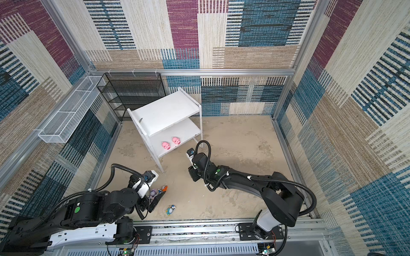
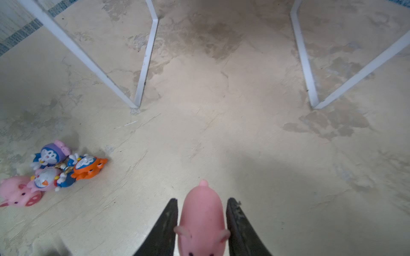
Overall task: Place and organize the plastic toys onto the shelf
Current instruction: 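Carry the pig with the right gripper onto the cart's lower shelf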
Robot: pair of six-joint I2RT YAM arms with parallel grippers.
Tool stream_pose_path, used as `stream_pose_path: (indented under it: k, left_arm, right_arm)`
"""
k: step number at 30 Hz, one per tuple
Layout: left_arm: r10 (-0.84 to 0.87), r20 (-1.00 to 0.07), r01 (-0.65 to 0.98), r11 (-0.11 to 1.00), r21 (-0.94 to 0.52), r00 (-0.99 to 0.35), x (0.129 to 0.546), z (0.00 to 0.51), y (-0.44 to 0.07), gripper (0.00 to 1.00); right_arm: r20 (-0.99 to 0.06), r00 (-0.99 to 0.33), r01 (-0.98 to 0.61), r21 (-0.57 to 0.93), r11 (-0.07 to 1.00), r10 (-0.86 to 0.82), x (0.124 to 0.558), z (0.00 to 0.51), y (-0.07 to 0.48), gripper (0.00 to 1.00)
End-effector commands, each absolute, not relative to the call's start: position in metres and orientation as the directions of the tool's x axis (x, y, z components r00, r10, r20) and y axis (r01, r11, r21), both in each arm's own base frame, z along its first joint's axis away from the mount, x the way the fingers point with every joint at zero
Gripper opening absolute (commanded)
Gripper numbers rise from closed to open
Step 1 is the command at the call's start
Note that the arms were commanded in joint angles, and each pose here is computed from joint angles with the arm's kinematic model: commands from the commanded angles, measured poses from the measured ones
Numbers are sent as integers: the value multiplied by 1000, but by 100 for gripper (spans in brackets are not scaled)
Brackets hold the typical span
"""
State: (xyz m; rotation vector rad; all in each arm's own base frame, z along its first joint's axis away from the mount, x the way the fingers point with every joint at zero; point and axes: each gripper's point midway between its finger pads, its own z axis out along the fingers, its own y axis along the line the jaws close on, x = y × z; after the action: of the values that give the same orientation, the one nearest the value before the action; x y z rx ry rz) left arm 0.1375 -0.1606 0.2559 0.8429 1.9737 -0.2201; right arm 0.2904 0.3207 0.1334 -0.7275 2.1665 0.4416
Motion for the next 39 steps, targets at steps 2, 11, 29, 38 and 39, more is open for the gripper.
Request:
stream_pose_path:
  k: [2,11,29,38,39]
  left_arm:
    - [455,-834,626,759,179,-312,140,259,-160,99]
    - [452,-836,624,761,178,-312,140,260,-159,99]
    - [453,-852,606,764,221,-260,146,271,-159,99]
    - [433,-864,594,776,211,-257,147,274,-151,99]
    - [428,-867,593,778,208,-257,147,275,-151,99]
  right_arm:
    - [-827,-439,-655,27,755,-351,314,167,322,39]
    - [-899,-331,-630,-18,776,-289,362,226,327,38]
    - [-972,-180,-615,-10,789,-153,411,257,350,39]
    - [-975,-179,-606,5,796,-129,423,245,358,39]
    - [-976,-178,-608,6,794,-128,424,244,359,39]
